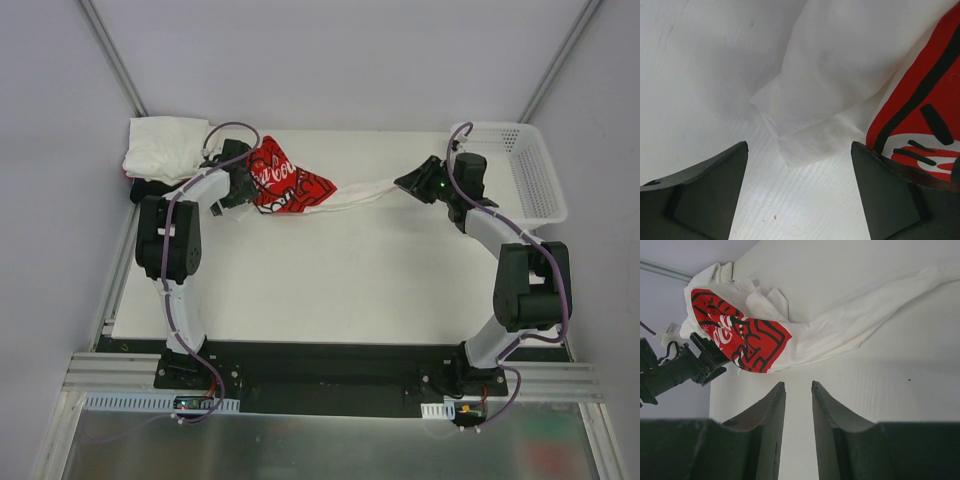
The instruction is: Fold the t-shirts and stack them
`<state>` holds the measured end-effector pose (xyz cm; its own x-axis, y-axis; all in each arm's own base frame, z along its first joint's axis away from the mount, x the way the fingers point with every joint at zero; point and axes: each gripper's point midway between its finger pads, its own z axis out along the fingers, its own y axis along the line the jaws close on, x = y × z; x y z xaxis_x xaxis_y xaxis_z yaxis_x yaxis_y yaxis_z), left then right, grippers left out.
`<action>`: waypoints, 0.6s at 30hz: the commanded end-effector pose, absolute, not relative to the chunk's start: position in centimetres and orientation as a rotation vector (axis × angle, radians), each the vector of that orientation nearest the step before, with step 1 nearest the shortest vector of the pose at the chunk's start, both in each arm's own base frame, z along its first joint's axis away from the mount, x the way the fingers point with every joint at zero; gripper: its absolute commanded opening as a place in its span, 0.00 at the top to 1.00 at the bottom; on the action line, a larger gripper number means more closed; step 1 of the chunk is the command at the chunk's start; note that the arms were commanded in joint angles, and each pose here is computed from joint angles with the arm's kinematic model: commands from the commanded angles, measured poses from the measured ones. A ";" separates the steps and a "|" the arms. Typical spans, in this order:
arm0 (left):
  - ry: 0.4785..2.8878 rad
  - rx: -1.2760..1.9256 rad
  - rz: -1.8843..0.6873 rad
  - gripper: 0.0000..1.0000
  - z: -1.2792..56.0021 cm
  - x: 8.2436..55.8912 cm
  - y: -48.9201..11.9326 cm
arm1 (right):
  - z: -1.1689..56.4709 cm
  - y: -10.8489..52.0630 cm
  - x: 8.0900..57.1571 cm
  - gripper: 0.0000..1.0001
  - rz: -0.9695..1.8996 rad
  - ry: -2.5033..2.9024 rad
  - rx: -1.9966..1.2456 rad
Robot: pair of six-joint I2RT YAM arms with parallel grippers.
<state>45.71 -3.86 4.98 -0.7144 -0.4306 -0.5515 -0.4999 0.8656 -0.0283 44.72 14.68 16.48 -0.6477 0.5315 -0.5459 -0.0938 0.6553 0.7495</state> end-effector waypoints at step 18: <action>2.696 -0.391 0.209 0.33 4.1 45.6 -4.1 | 20.6 14.1 45.7 0.69 1.071 1.950 0.338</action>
